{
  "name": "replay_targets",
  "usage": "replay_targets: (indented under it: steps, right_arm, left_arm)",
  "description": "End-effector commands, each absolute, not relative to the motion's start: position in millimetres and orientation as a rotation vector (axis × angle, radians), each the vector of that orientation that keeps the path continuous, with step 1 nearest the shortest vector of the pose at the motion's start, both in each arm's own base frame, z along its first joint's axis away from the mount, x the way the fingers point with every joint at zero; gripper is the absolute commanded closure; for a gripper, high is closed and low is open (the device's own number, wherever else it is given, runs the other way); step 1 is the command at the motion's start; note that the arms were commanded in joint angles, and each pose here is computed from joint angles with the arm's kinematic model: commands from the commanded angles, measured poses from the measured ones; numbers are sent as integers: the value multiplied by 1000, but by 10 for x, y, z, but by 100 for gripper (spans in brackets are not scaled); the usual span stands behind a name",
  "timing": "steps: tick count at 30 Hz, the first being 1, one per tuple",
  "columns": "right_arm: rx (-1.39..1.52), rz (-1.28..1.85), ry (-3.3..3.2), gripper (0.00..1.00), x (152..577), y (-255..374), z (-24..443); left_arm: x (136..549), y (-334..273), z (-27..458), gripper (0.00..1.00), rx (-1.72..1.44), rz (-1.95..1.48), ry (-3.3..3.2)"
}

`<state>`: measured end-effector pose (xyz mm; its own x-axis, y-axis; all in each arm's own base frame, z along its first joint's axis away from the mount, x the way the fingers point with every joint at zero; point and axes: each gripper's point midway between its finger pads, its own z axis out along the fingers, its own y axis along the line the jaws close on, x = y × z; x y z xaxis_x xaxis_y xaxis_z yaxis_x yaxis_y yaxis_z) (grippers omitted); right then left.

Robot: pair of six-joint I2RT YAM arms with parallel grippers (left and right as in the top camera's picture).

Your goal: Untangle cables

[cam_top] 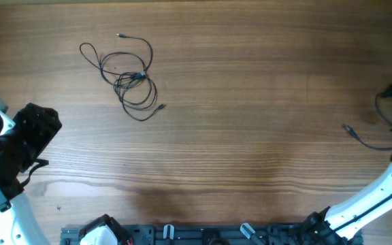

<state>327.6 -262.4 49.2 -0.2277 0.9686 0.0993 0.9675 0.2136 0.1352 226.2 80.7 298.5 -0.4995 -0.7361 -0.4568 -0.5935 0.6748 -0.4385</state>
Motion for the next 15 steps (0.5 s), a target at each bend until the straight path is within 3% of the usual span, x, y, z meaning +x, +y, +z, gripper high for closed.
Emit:
replay_targets:
  steps: [1, 6, 14, 15]
  right_arm:
    - [2109, -175, 2359, 0, 2991, -2894, 411]
    - [1911, 216, 2556, 0, 3208, -2501, 419]
    - [1782, 326, 2886, 1, 3035, -1772, 280]
    - [1749, 343, 2912, 21, 3045, -1696, 237]
  left_arm:
    - [2259, 774, 3034, 35, -942, -295, 2277]
    - [2261, 776, 3035, 35, -942, -295, 2276]
    - [2252, 771, 3027, 34, -945, -296, 2281]
    - [2252, 771, 3027, 34, -945, -296, 2281]
